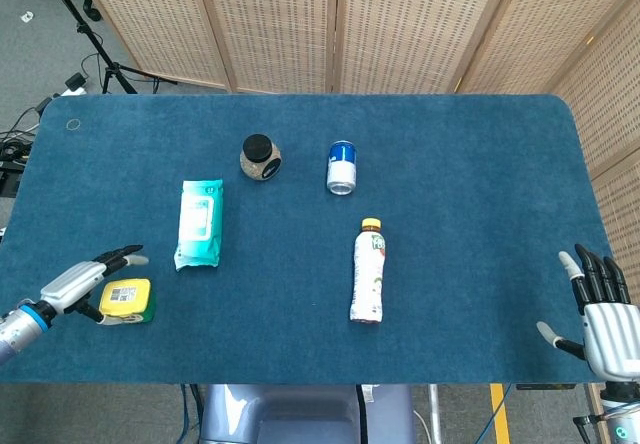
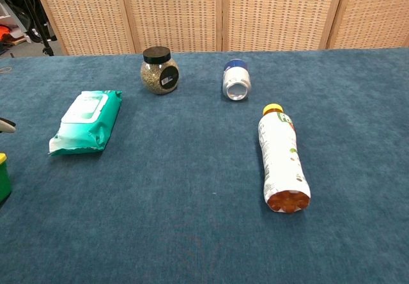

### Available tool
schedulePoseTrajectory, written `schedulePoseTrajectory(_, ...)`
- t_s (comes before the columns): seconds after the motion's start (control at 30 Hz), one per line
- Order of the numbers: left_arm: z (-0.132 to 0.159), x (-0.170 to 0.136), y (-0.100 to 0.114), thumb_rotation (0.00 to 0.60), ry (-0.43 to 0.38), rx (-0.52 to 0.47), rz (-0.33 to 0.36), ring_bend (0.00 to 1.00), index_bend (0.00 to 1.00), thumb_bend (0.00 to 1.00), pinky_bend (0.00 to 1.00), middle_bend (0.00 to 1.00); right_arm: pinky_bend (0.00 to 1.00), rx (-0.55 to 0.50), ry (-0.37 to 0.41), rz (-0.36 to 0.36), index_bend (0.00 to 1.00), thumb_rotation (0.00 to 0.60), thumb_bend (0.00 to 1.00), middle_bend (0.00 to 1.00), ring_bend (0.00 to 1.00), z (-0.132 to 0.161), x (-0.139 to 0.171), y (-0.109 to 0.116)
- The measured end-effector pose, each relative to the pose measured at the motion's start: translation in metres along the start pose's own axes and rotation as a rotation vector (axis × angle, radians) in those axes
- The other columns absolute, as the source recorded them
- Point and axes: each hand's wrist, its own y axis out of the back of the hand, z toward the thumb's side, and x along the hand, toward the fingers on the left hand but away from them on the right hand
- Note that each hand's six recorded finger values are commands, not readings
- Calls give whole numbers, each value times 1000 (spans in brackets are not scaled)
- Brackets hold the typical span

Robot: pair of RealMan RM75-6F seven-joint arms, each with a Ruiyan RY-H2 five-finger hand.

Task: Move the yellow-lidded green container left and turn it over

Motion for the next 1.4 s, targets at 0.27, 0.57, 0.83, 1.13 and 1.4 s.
schedulePoseTrajectory(0.27,9,-26,14,600,6,56,43,0,2,0,9,0,0,-9,4,-5,19,600,0,0,0,0,2,3)
schedulePoseTrajectory(0.57,36,-47,10,600,33,145,32,0,0,0,8,0,0,-27,8,-14,19,600,0,0,0,-1,4,9)
schedulePoseTrajectory(0.83,56,-47,-3,600,110,325,3,0,0,0,9,0,0,-40,6,-22,19,600,0,0,0,-2,4,12)
schedulePoseTrajectory(1.13,59,-25,-14,600,233,385,40,0,0,0,37,0,0,-45,5,-22,19,600,0,0,0,-4,4,14)
schedulePoseTrajectory(1.4,68,-3,-35,600,247,330,21,23,13,0,120,15,0,-48,1,-25,19,600,0,0,0,-5,3,15)
